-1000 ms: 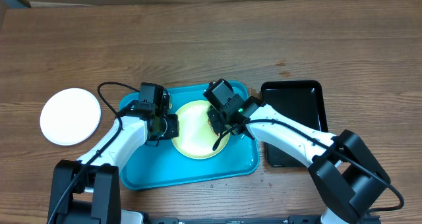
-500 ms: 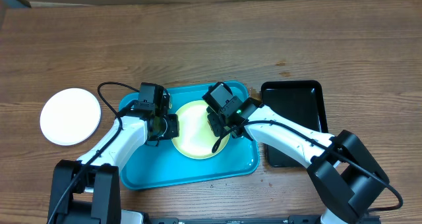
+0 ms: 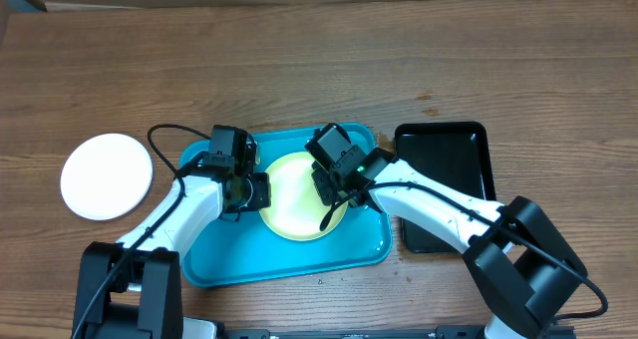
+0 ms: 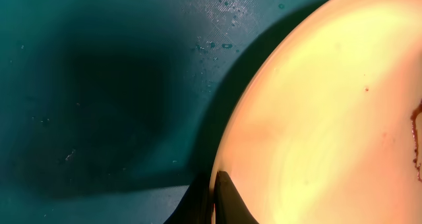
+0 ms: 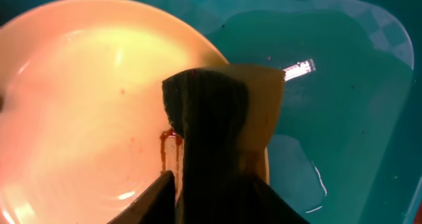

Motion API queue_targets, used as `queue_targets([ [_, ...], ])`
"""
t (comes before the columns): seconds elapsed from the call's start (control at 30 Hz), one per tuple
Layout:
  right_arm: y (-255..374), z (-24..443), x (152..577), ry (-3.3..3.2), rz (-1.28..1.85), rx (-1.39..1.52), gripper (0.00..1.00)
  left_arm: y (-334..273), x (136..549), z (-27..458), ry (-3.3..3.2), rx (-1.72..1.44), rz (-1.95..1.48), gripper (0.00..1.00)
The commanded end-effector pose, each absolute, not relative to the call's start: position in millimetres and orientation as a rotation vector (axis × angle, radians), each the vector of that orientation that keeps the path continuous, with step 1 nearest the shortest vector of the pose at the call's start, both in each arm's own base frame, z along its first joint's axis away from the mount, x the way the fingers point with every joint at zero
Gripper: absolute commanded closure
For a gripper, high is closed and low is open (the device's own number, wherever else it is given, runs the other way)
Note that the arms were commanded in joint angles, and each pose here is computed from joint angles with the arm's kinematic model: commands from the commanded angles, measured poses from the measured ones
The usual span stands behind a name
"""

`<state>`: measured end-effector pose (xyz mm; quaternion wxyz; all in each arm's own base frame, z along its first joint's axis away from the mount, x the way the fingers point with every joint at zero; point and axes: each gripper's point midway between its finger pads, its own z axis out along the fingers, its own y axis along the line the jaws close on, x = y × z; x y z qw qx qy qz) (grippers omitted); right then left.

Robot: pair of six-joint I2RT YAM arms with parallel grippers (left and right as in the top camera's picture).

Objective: Clean dirty plates on tray and stack at the side

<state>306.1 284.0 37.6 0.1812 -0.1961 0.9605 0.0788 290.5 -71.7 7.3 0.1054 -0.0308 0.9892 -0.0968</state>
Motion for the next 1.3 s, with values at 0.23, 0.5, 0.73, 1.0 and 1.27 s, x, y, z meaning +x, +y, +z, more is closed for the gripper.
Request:
queue_targets([
  [0.23, 279, 20, 300, 2.716, 0.210, -0.561, 0.83, -73, 286, 4, 2.933, -0.110, -0.295, 0.96],
  [0.5, 274, 9, 295, 2.719, 0.208, -0.562, 0.77, -73, 286, 4, 2.932, -0.110, -0.295, 0.96],
  [0.73, 273, 6, 293, 2.722, 0.207, -0.560, 0.96, -73, 286, 4, 2.932, -0.110, -0.294, 0.96],
  [1.0, 272, -1, 288, 2.739, 0.226, -0.532, 0.96, -73, 287, 4, 2.927, -0.109, -0.296, 0.96],
  [1.27, 281, -3, 277, 2.815, 0.350, -0.381, 0.96, -73, 288, 4, 2.926, -0.109, -0.295, 0.96],
])
